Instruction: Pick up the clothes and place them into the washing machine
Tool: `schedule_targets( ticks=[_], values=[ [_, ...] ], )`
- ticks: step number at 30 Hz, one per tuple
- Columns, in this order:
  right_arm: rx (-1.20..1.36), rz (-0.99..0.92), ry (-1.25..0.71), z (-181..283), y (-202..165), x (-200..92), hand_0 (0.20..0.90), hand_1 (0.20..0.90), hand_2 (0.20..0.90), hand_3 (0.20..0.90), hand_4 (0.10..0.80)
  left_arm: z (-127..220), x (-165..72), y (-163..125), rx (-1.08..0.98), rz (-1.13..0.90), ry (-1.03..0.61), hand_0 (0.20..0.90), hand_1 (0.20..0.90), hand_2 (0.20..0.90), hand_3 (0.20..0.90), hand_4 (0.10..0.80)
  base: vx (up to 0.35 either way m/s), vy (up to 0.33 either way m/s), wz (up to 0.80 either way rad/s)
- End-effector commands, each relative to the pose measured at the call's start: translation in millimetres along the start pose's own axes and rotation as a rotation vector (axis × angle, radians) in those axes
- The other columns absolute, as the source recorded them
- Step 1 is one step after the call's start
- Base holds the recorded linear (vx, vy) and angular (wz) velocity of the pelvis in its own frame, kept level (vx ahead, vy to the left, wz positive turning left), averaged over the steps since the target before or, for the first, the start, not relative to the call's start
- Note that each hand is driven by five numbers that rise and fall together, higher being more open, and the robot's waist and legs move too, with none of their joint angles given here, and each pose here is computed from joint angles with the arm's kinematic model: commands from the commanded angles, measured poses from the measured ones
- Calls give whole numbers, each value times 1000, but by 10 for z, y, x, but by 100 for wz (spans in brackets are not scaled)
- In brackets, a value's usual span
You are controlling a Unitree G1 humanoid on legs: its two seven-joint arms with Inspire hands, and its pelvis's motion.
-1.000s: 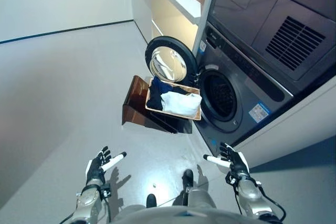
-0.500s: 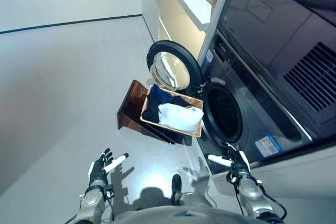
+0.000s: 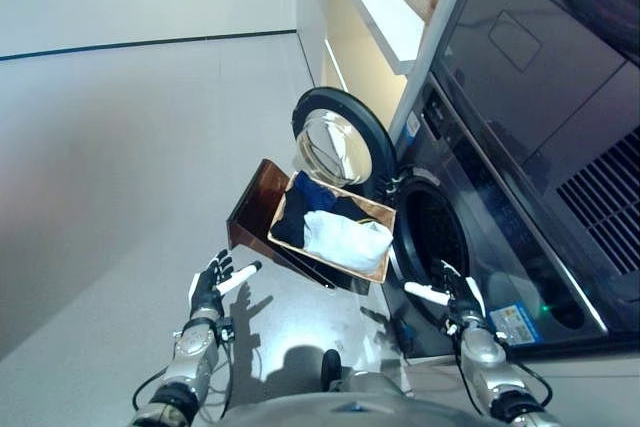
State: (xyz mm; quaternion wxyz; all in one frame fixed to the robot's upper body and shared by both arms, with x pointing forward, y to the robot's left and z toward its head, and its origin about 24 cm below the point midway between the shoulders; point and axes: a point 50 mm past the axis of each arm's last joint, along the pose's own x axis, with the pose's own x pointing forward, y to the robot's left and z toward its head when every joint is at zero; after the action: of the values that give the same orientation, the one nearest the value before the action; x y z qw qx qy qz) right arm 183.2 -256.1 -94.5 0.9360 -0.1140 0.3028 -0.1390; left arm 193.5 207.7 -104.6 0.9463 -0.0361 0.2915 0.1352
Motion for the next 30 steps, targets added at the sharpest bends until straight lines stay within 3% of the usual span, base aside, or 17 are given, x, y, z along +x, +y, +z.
schedule_targets(
  ticks=[1,14,22,30],
  values=[
    [41,-97,-177,402,-205,123,900,900,900,900,800,397,109,31,1,10,-170,900,900,900,900,800,3,3,-24],
    [40,-112,-154,409,-163,168,900,900,900,900,800,340,107,28,-16,22,-149,900,900,900,900,800,181,202,-29],
    [81,-52,-168,566,116,233,900,900,900,900,800,582,186,157,37,66,-220,900,900,900,900,800,140,231,-27],
    [65,-36,-168,556,141,218,900,900,900,900,800,415,151,93,66,31,-164,900,900,900,900,800,108,154,-13]
  ],
)
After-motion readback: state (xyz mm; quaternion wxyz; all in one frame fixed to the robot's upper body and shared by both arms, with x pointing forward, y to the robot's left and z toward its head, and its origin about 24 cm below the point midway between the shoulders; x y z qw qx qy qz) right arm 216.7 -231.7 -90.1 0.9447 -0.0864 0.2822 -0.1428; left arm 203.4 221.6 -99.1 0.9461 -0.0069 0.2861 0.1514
